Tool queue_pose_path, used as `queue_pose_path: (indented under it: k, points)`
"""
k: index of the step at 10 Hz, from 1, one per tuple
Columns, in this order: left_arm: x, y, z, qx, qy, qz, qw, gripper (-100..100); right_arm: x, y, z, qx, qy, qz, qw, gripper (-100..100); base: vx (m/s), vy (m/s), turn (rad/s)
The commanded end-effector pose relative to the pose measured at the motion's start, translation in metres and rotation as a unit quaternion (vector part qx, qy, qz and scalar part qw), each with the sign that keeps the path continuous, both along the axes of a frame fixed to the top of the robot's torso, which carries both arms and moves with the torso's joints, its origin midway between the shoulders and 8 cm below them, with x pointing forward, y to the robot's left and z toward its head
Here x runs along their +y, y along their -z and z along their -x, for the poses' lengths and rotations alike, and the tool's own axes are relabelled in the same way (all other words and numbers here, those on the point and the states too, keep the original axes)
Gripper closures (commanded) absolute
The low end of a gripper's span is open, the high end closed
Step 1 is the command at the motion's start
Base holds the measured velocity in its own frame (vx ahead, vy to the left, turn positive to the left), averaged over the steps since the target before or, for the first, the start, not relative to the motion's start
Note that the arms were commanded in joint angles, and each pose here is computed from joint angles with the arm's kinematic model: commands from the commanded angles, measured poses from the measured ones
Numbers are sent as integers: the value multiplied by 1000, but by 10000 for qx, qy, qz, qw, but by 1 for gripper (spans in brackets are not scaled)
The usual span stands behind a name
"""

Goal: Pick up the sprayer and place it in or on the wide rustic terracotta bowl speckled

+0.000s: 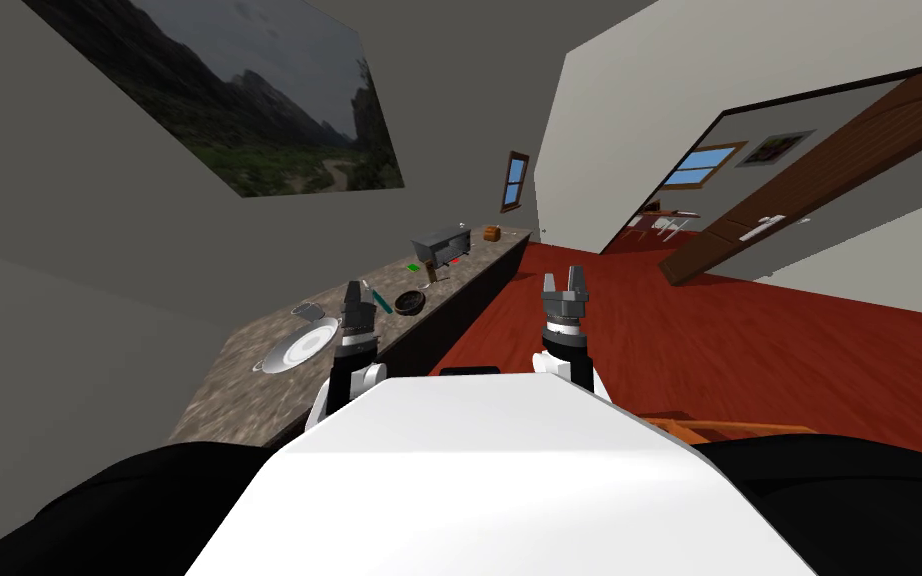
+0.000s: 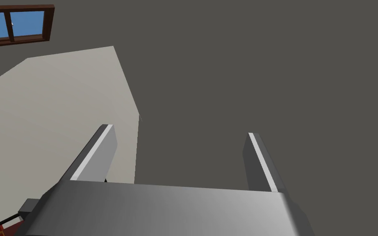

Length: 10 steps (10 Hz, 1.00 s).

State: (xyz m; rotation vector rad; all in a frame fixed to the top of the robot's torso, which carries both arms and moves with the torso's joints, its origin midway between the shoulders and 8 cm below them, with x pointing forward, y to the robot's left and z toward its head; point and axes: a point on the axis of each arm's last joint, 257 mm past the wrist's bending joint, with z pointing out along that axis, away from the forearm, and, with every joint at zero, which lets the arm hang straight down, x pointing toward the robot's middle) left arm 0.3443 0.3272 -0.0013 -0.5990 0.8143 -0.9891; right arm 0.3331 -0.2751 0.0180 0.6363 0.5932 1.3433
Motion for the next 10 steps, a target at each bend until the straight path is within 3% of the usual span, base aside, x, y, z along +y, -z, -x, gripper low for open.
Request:
queue_pose_path:
  k: [1, 2, 3, 5, 6, 8, 9, 10]
  points:
    - [14, 18, 0, 391, -179, -130, 9990, -100, 0, 0, 0, 0, 0, 0, 10000, 0, -24, -80, -24]
    - [24, 30, 0, 645, -295, -215, 9972, -100, 0, 0, 0, 0, 0, 0, 10000, 0, -13, -78, -29]
    - [24, 30, 0, 645, -295, -215, 9972, -100, 0, 0, 0, 0, 0, 0, 10000, 0, -15, -53, -3]
    - [45, 53, 4, 1167, -535, -403, 9909, -100, 0, 0, 0, 0, 0, 0, 10000, 0, 7, -46, -29]
    - [46, 54, 4, 1192, -541, -397, 9906, -100, 0, 0, 0, 0, 0, 0, 10000, 0, 1, -46, -4]
    - [68, 77, 10, 1714, -781, -607, 9802, -100, 0, 0, 0, 0, 0, 0, 10000, 0, 6, -71, -23]
    - [70, 80, 10, 1775, -797, -590, 9791, -100, 0, 0, 0, 0, 0, 0, 10000, 0, 3, -63, 1]
    - [81, 92, 14, 2039, -916, -700, 9722, -100, 0, 0, 0, 0, 0, 0, 10000, 0, 11, -53, -22]
